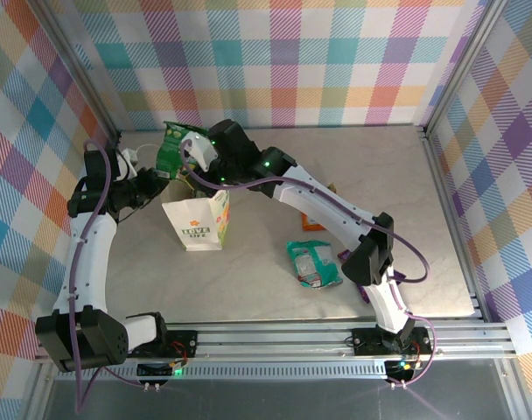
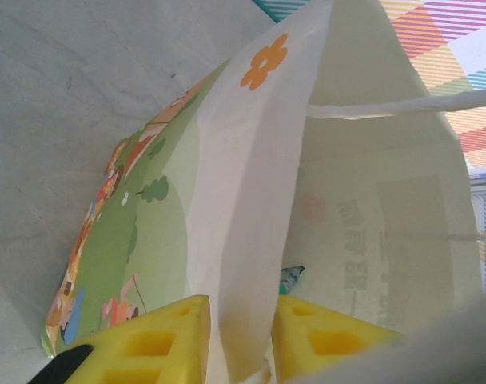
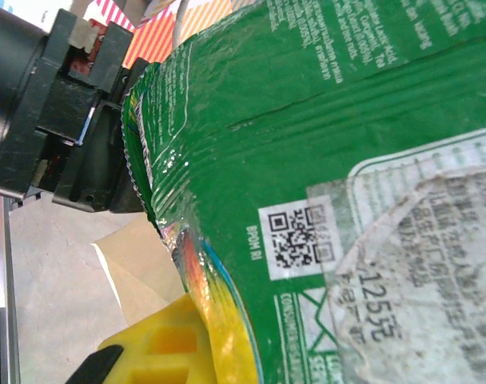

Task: Place the snacks into the paper bag

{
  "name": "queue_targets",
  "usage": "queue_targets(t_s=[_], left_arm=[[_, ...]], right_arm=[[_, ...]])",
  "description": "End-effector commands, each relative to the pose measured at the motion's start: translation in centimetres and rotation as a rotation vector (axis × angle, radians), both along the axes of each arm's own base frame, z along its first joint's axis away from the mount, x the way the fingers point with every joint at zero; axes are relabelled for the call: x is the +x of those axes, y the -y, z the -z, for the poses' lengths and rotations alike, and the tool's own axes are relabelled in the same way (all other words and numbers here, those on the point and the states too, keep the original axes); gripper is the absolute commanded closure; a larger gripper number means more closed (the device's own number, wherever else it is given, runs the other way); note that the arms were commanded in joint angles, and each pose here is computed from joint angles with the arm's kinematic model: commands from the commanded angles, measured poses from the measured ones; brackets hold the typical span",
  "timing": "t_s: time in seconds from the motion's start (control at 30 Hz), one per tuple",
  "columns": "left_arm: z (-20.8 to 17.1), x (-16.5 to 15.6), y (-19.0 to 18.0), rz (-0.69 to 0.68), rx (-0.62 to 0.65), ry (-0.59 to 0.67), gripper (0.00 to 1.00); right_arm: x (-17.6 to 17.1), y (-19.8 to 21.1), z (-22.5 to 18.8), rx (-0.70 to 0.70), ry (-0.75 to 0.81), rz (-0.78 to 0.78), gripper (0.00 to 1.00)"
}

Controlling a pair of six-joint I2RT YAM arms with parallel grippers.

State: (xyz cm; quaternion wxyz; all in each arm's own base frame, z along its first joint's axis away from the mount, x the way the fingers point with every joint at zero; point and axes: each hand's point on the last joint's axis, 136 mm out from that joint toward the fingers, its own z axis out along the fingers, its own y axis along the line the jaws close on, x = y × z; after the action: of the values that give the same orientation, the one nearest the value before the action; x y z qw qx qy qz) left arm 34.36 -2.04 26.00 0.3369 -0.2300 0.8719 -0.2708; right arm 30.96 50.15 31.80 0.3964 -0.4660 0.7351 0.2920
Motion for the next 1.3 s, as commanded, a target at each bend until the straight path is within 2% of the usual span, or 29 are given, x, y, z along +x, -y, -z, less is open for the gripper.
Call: queue_targets(t_s=[0.0,0.13,0.57,0.77,1.1,1.2,1.27], left_arm=[[-0.2,0.1,-0.2,-0.011,-0.012,0.015,0.74],[0.0,0.0,-0.5,-0.02,-0.013,0.013,0.74],[-0.4,-0.4,-0.9,-0.038,-0.008,0.018,0.74],[-0.3,-0.5,-0.8,-0.044,-0.017,0.019,0.73],[-0.4,-0.4,-0.7,-0.046,-0.037,0.023,0.73],[-0.3,-0.4,-0.6,-0.046,-0.039,0.022,0.73],[-0.3,-0.4,-0.6,-0.047,-0.038,0.021,0.73]], right_arm=[[0.4,-0.2,-2.2,0.05,0.023,0.043,1.0],[0.9,0.6,-1.0,-0.002,0.018,0.086,1.0],[0.3,2.3,1.7,-0.118,0.0,0.089,1.0],[-1.0,2.8,2.6,-0.176,0.017,0.006,1.0],[-1.6,3.5,3.2,-0.228,0.044,-0.014,1.0],[-1.4,3.6,3.1,-0.233,0.056,-0.002,0.99],[-1.2,3.6,2.9,-0.234,0.062,0.013,0.94]])
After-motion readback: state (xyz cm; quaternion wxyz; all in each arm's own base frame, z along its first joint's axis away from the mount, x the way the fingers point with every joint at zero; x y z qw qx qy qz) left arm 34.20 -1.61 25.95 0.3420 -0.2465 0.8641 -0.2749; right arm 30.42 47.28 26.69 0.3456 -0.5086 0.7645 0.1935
